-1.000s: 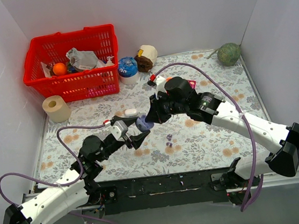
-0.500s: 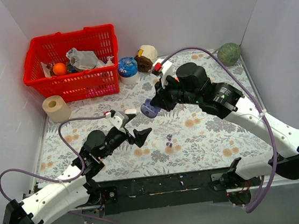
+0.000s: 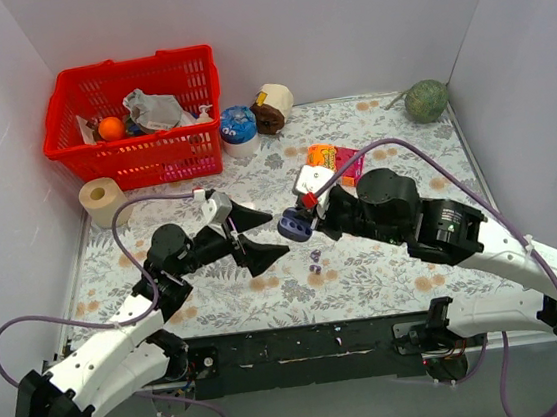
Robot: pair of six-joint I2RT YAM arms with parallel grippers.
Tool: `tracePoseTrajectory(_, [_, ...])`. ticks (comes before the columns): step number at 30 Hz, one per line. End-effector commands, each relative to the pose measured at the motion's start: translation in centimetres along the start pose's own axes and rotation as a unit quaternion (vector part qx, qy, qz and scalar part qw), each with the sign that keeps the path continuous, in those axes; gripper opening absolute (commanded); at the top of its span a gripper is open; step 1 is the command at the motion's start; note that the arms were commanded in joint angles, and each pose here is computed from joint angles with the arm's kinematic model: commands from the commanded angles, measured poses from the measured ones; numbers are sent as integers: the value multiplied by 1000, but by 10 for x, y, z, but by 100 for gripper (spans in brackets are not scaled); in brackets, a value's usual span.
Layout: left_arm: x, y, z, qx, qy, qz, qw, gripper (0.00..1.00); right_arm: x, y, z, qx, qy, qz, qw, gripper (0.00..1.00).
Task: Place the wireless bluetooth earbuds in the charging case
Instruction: Pick up the earbud from the center of the board.
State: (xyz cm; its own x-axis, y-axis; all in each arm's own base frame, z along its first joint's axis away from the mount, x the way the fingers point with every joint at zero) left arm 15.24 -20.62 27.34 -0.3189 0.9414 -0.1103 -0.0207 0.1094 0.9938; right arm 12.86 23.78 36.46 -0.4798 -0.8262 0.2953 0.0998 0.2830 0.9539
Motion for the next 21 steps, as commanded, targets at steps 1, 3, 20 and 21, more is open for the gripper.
tracePoseTrajectory(1, [-6, 15, -11, 11, -90, -13, 996, 98, -1, 15, 0, 15, -19, -48, 999, 1])
tracePoseTrajectory(3, [-7, 15, -12, 13, -97, -15, 995, 98, -4, 14, 3, 15, -19, -45, 999, 1])
tracePoseTrajectory(20, [-6, 19, -14, -18, -117, -29, 993, 81, -28, 9, 22, 15, 3, -31, 999, 1])
tracePoseTrajectory(21, [-6, 19, -15, -18, -118, -29, 992, 77, -29, 9, 23, 14, 4, -31, 999, 1])
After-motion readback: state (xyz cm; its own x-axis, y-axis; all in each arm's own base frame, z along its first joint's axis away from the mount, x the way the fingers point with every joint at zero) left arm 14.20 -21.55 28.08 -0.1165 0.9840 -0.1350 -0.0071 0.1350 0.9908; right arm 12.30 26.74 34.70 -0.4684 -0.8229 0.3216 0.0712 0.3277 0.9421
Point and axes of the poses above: each gripper's point midway between its finger pads, its own x axis back along the fingers, its own z axis along the line the jaws close on, y = z × x, the point moved 7 cm from there along x, back along the fingers, and after that the axes turned 13 degrees about -x, right-handed, at the moved point
